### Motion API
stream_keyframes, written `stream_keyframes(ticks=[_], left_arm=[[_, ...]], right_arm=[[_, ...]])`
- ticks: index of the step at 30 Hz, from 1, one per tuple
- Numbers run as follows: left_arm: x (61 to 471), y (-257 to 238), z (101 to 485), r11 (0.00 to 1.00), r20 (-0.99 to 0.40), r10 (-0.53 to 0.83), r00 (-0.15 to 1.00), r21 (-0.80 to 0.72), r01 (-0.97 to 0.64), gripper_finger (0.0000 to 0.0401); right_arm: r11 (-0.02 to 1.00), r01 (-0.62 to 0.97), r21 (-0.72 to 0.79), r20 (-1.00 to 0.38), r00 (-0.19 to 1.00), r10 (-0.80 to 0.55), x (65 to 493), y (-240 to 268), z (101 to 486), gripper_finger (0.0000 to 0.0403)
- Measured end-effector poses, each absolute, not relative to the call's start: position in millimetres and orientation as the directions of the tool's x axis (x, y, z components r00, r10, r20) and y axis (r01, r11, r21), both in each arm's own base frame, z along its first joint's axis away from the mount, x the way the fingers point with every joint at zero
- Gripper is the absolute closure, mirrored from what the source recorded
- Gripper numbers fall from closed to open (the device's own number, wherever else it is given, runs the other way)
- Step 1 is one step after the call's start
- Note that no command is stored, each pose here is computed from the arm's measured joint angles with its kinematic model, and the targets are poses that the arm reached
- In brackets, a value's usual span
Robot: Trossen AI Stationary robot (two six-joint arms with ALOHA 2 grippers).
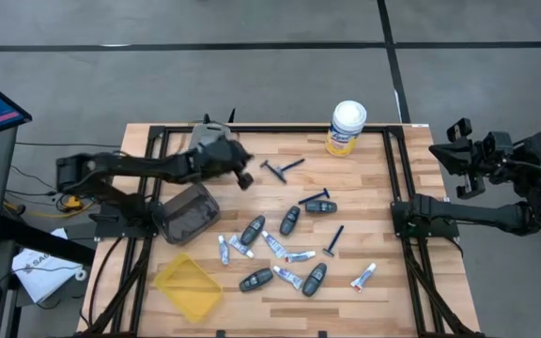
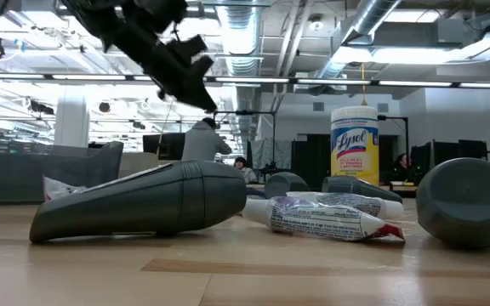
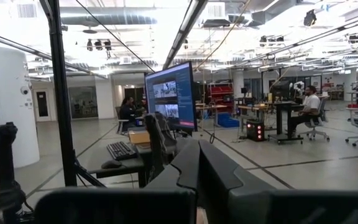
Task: Pick & Place Travel size toiletries
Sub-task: Put the razor into the gray bin
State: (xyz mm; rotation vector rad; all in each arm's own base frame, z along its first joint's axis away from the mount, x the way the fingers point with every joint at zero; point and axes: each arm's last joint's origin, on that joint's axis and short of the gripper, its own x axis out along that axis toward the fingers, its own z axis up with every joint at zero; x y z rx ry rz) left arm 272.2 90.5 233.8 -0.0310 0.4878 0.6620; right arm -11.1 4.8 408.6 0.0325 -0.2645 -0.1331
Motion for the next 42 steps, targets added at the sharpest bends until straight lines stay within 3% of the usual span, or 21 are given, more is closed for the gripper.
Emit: stream_keyframes(ticks=[5, 10, 14, 19, 27, 30, 36, 42], left_arm=[[244, 105, 261, 0.714, -0.383, 0.677, 0.628, 0.137, -0.687, 0.0398], [239, 110, 268, 0.772, -0.374, 0.598, 0.709, 0.029, -0.635, 0.0400], [246, 106, 267, 0.823, -0.359, 0.539, 0.762, 0.032, -0.567, 0.0390], [263, 99, 265, 0.917, -0.294, 0.398, 0.869, 0.097, -0.388, 0.0328], [303, 104, 251, 0.952, -0.333, 0.307, 0.892, 0.101, -0.290, 0.0150], [325, 113, 251, 0.955, -0.394, 0.296, 0.870, 0.124, -0.269, 0.0102], [360, 131, 236, 0.960, -0.589, 0.277, 0.759, 0.201, -0.195, 0.0090], [371, 146, 201, 0.986, -0.705, 0.166, 0.689, 0.109, -0.127, 0.0100]], right_arm=[[0.991, 0.126, 0.054, 0.259, 0.956, -0.135, -11, 5, 409, 0.0402], [0.991, 0.125, 0.057, 0.259, 0.956, -0.136, -11, 5, 409, 0.0402], [0.991, 0.125, 0.057, 0.259, 0.956, -0.135, -11, 5, 409, 0.0402], [0.991, 0.124, 0.057, 0.259, 0.957, -0.135, -11, 5, 409, 0.0402], [0.990, 0.117, 0.083, 0.258, 0.957, -0.135, -11, 5, 409, 0.0403], [0.989, 0.114, 0.095, 0.258, 0.957, -0.135, -11, 5, 409, 0.0403], [0.988, 0.111, 0.110, 0.250, 0.959, -0.136, -11, 5, 408, 0.0403], [0.987, 0.111, 0.112, 0.243, 0.961, -0.136, -11, 5, 407, 0.0403]])
